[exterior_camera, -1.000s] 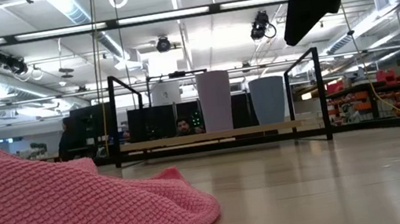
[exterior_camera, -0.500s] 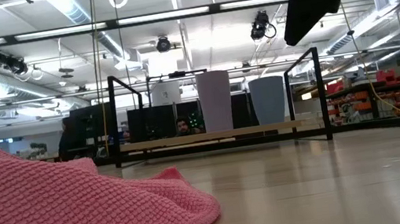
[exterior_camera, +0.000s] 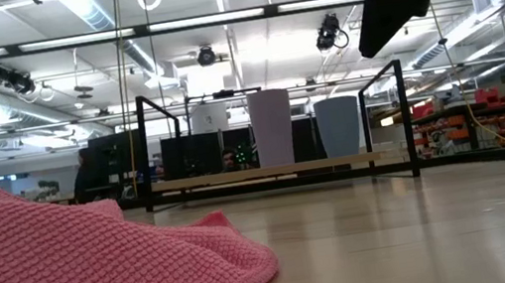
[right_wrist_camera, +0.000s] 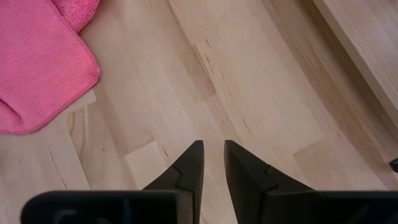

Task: Stack small to large cups/mugs on shelf
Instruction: Put the light brown cup on the shelf

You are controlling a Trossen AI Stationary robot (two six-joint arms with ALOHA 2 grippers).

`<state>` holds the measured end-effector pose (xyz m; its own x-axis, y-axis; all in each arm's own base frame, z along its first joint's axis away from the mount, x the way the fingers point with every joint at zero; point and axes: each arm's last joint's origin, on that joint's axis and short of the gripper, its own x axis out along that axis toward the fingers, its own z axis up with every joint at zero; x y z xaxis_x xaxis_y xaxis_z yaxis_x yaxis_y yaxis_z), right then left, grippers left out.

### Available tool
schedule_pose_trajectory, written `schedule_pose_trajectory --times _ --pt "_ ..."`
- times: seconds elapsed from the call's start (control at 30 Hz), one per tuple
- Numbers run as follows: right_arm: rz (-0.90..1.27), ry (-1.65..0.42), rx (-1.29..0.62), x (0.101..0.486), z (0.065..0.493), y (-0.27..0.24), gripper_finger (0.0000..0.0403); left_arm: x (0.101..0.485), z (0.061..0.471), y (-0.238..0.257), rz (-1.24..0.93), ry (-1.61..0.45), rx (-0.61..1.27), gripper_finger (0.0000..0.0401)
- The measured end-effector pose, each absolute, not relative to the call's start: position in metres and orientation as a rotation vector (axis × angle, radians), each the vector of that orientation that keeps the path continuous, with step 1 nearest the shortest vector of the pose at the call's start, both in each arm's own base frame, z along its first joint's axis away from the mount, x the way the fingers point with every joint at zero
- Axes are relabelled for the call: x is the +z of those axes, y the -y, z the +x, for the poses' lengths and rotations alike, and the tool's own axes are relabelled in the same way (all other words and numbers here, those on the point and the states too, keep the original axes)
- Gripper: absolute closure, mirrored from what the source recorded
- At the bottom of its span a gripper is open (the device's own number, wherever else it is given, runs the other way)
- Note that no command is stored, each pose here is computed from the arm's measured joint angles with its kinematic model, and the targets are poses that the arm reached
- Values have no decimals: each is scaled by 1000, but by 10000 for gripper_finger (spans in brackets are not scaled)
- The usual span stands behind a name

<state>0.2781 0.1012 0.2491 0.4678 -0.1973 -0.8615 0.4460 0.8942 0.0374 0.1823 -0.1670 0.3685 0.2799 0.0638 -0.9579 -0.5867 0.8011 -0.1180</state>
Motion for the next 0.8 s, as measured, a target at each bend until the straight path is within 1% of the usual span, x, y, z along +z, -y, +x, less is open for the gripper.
schedule_pose_trajectory --times 0.17,0.5,0.63,0.8 --pt "274 -1012 -401 249 278 -101 331 385 203 139 -472 -1153 460 389" --pt "273 -1012 -401 249 278 -101 331 386 238 76 -444 -1129 548 389" --pt "258 -1015 -393 249 278 -100 331 384 253 59 -441 -1108 556 389" --pt "255 -1015 -393 249 278 -100 331 367 275 46 -422 -1186 559 389"
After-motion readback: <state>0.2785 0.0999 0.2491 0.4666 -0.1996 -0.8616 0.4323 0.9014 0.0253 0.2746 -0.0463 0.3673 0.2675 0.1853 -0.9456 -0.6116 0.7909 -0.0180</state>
